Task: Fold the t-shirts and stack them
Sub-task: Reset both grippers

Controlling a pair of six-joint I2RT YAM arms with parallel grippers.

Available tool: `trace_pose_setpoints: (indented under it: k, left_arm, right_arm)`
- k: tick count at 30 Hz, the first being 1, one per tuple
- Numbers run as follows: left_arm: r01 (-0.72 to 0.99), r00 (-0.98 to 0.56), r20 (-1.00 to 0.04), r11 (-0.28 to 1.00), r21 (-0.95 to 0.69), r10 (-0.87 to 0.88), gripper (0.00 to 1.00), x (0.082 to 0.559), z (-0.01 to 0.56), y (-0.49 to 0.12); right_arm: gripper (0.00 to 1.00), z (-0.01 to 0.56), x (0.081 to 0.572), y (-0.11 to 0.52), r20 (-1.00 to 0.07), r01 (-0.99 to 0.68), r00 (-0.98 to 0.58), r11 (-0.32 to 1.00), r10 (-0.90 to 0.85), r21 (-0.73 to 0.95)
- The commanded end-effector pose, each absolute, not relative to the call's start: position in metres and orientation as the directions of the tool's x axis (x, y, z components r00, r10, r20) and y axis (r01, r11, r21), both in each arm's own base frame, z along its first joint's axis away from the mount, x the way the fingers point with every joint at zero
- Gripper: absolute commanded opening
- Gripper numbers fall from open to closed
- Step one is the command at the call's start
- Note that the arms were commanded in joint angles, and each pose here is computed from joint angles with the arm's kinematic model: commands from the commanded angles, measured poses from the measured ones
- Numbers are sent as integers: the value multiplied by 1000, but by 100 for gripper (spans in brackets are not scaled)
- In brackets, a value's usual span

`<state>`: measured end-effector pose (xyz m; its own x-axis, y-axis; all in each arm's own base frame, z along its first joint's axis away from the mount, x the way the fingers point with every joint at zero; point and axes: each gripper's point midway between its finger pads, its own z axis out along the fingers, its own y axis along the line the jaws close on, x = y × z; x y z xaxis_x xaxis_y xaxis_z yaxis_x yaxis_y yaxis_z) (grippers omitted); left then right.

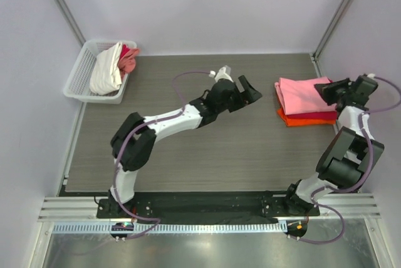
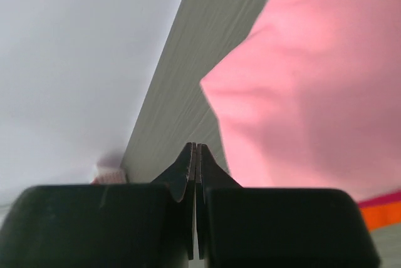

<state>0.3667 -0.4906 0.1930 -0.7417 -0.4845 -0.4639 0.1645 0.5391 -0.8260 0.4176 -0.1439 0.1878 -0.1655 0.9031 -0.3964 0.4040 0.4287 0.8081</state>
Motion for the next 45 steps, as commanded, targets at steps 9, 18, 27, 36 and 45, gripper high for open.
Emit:
trace_pose_setpoints:
  k: [9,18,27,36,45]
  left_arm:
    - [168,-589,-699,785,-596,-405,93,362,199,-336]
    - [127,-556,-740,841,-526,-379,95,333,182,-284]
    - [101,-531,-774,881,-462,-345,98,318,175,-252]
    - [75,-503,-799,904,-420,-329,100,300,168,-221]
    - [-3,-494,-801,922,-387,-338,100,288,153,-191]
  right_arm:
    - [1,190,476,-83,-395,76,-177,412,902,908]
    - [1,104,468,-77,-237,104,-215,263,947,959]
    - [1,158,457,-109,-265,72,-155,278,952,958]
    - [1,147,436,-165,-302,203,-17,299,953,933]
    - [1,85,435,-183,-142,140,72,131,987,981]
